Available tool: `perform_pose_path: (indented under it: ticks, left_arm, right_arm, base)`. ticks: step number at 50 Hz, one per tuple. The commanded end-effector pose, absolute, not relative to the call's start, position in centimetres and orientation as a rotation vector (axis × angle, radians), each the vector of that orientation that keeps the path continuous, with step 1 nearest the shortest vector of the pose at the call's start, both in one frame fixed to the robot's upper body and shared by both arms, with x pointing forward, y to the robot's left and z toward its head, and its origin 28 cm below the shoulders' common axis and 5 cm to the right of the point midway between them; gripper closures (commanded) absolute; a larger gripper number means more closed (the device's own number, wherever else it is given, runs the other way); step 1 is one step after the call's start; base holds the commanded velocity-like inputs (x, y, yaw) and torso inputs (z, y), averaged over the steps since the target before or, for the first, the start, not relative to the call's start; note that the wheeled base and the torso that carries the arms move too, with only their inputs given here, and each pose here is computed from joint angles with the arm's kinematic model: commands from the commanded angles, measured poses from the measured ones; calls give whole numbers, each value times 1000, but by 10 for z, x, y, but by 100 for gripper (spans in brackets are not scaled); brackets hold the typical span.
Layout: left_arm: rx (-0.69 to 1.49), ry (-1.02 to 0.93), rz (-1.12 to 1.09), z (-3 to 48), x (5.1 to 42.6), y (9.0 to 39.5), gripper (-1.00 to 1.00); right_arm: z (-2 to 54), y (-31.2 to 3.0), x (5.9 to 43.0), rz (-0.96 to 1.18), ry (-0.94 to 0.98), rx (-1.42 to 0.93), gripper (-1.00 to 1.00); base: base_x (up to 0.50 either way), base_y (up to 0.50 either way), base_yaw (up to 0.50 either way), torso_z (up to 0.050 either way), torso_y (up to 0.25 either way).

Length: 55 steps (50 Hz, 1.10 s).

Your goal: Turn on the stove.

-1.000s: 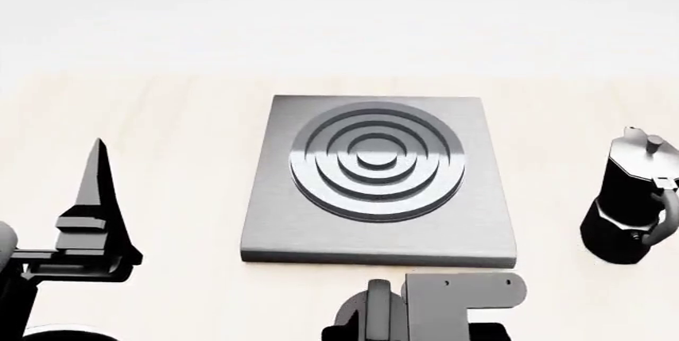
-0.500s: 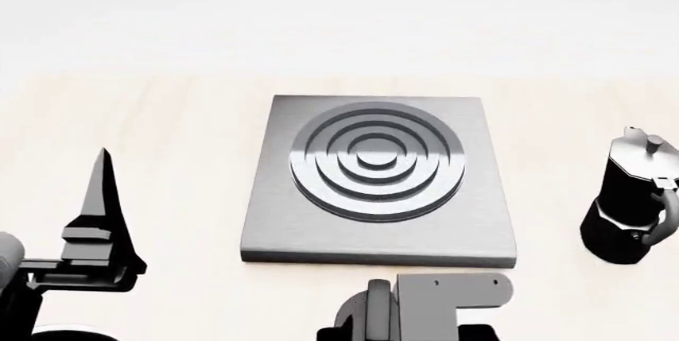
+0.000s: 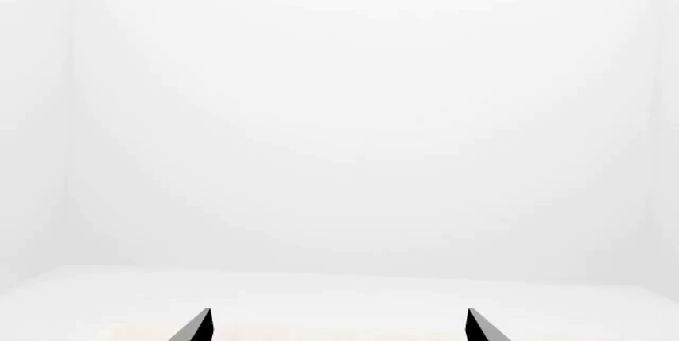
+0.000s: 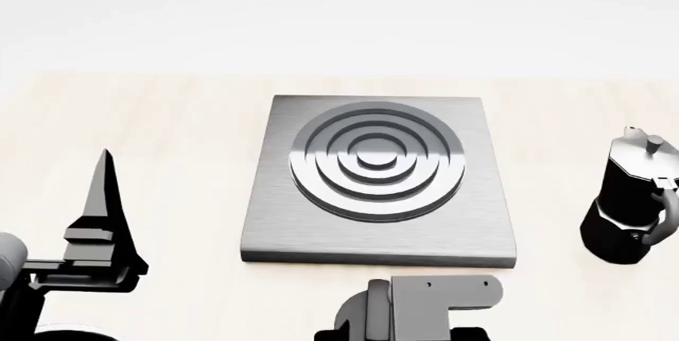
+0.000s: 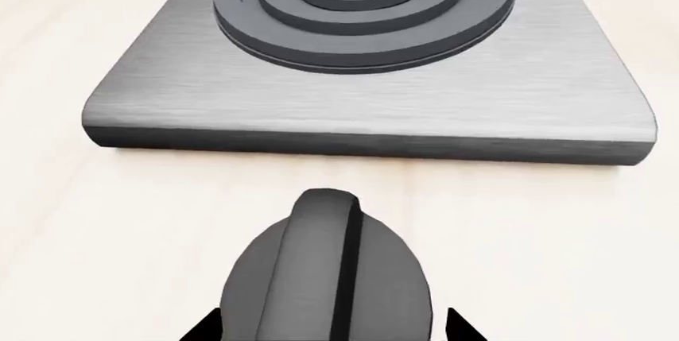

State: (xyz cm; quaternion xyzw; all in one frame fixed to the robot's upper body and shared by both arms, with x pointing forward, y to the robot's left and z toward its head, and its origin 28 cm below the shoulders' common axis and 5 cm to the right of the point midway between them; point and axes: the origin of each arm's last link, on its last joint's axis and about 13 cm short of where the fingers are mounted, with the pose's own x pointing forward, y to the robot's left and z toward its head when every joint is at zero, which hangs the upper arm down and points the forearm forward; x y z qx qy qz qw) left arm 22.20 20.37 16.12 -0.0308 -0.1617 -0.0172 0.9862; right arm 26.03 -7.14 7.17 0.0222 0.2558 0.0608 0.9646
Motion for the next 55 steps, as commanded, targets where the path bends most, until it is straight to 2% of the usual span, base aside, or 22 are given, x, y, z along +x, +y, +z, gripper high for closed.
perform_pose_path:
  ticks: [1,33,55]
  left_arm:
    - [-62,-325,-34,160,222,204,-100]
    - [-62,-326,-32,160,222,204,-100]
    - [-63,-326,-30,161,221,204,-100]
  right_arm:
    - [68,-70,261,120,532,46,-100]
    - [59,-71,264,118,558,50,-100]
    - [57,-83,256,26,550,43,-100]
  base:
    - [0,0,0,0,0]
    - [0,0,0,0,0]
    - [0,0,0,0,0]
